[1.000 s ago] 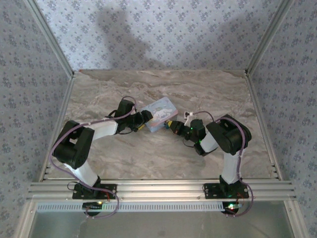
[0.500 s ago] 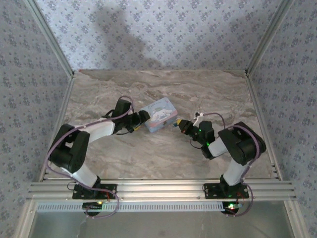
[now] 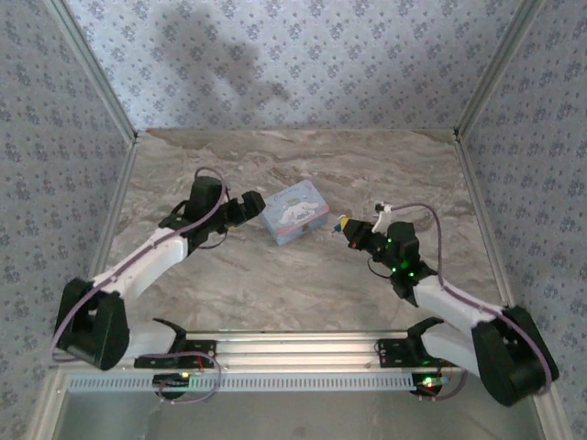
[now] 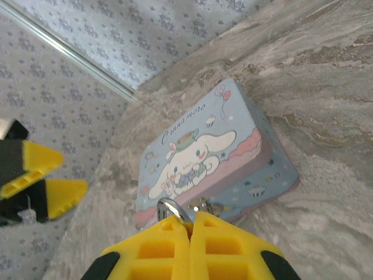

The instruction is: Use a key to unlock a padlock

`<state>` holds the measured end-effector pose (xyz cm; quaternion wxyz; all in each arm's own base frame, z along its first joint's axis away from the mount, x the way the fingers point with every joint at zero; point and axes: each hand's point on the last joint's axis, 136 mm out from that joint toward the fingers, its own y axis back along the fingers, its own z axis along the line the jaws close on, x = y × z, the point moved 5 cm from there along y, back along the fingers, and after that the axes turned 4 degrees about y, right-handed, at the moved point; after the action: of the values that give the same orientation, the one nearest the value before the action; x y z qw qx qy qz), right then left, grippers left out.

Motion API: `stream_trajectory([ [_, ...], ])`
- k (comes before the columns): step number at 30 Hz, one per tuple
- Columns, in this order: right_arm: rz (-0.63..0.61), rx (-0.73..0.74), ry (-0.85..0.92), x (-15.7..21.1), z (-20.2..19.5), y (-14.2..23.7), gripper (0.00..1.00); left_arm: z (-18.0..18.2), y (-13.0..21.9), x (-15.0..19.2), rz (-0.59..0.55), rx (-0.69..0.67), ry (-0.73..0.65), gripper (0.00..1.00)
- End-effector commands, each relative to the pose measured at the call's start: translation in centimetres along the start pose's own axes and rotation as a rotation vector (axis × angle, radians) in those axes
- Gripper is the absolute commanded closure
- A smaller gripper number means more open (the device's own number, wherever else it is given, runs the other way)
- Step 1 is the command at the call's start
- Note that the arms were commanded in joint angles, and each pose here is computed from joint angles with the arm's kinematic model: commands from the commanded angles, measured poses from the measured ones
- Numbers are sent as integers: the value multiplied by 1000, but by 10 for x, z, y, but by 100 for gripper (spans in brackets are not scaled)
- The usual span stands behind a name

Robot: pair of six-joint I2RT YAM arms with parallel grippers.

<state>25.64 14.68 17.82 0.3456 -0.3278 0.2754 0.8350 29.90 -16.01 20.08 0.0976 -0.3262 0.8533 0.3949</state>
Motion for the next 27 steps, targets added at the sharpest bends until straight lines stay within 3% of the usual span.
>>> stream_trajectory([
  [1, 141, 67, 23, 14, -2, 16, 100, 16, 18, 3, -48, -59, -69, 4],
  [13, 457, 157, -35, 63, 3, 51, 100, 43, 52, 24, -140, -52, -99, 4],
  [27, 716, 211, 52, 118, -6, 21, 99, 48, 54, 26, -138, -74, -96, 4],
])
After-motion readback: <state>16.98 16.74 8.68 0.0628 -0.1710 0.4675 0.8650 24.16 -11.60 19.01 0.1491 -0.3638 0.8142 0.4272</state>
